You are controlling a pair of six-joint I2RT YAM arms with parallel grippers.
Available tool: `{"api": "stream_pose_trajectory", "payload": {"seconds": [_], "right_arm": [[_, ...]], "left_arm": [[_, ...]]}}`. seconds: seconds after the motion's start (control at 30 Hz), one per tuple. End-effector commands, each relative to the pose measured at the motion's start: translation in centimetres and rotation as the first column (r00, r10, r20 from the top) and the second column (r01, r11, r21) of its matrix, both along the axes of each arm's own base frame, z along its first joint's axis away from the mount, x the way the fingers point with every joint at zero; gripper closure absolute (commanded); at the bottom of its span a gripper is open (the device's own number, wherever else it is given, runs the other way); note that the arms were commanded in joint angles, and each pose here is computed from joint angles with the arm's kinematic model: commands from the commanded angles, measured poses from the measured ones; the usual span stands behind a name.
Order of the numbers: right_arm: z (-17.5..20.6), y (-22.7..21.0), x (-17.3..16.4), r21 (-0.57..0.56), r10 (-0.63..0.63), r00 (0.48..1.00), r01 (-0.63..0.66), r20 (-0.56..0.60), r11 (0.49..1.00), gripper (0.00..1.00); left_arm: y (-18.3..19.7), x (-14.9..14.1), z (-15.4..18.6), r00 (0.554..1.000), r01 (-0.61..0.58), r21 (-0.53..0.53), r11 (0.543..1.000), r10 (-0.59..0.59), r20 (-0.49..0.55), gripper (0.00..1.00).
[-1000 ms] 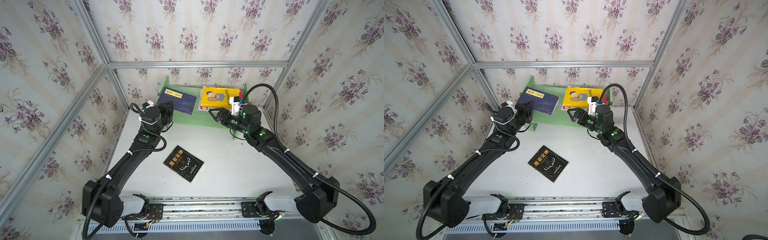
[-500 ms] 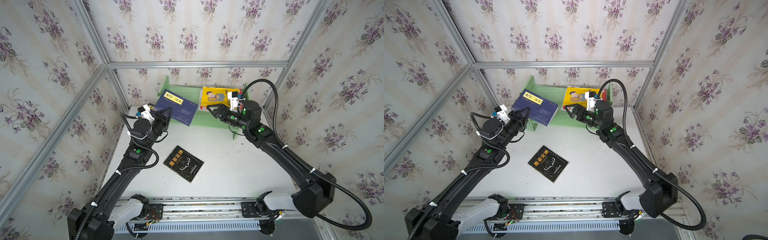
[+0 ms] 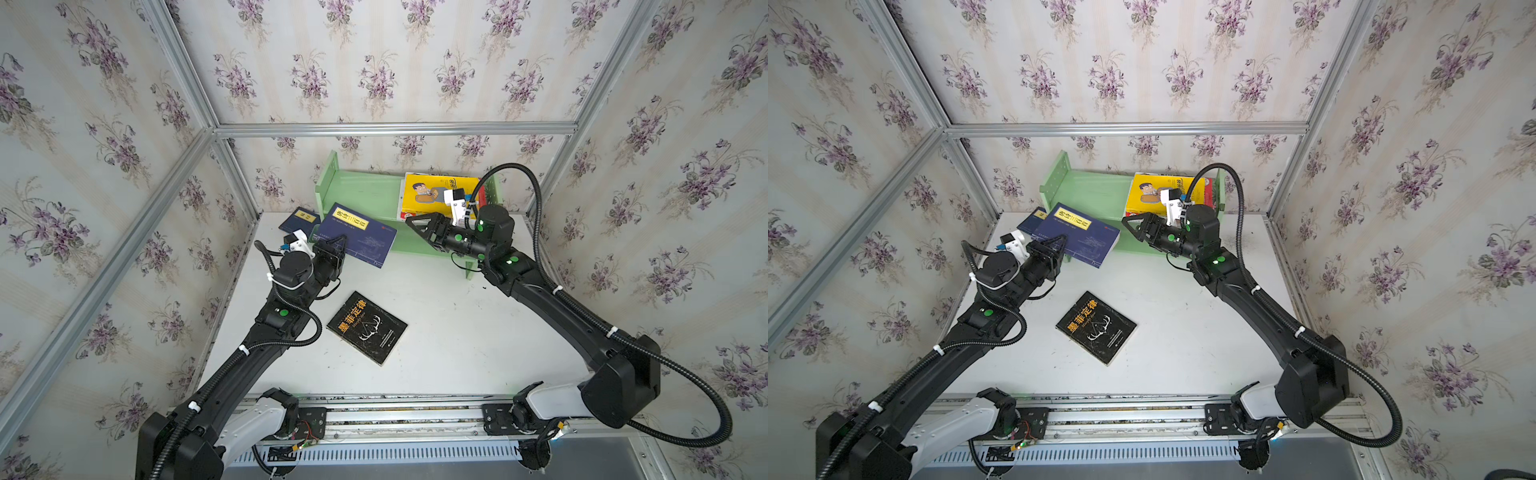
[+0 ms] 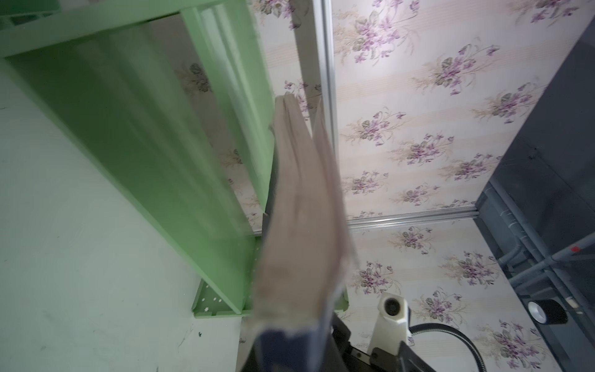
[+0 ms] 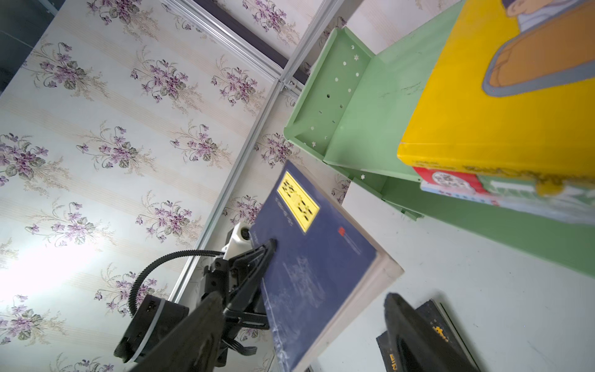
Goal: Stacking books/files
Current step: Place the book at the bookshelf.
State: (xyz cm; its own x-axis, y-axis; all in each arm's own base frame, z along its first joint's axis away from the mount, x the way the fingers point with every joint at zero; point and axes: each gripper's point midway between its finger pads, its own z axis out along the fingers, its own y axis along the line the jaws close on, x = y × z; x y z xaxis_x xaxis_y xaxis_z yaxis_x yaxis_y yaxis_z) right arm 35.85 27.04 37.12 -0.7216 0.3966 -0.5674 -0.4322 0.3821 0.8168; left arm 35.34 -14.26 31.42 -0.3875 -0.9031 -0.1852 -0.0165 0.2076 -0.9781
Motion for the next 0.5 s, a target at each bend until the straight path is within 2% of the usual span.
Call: {"api": "stream_pose_trajectory", "payload": {"seconds": [0.0, 0.13, 0.27, 0.47], "right_arm": [[0.6, -1.7, 0.1, -0.022, -0.049, 0.998, 0.050, 0.025, 0.999, 0.19], [2.1, -5.1, 0.0, -0.012, -0.115, 0.993, 0.115, 0.036, 0.993, 0.18], [3.7, -8.3, -0.7, -0.028, -0.192, 0.979, 0.194, 0.075, 0.981, 0.18], [4.2, -11.1, -2.3, -0.079, -0.252, 0.964, 0.259, 0.089, 0.963, 0.17]], "left_arm": [[0.1, 0.0, -2.3, 0.997, -0.025, 0.002, 1.000, 0.025, -0.072, 0.95], [-1.2, 1.1, -4.3, 0.994, -0.024, 0.016, 1.000, 0.025, -0.105, 0.95], [-3.1, 3.7, -5.3, 0.994, -0.033, 0.036, 0.999, 0.036, -0.104, 0.95], [-6.3, 8.2, -3.6, 0.999, -0.035, -0.027, 0.999, 0.035, -0.006, 0.95]]}}
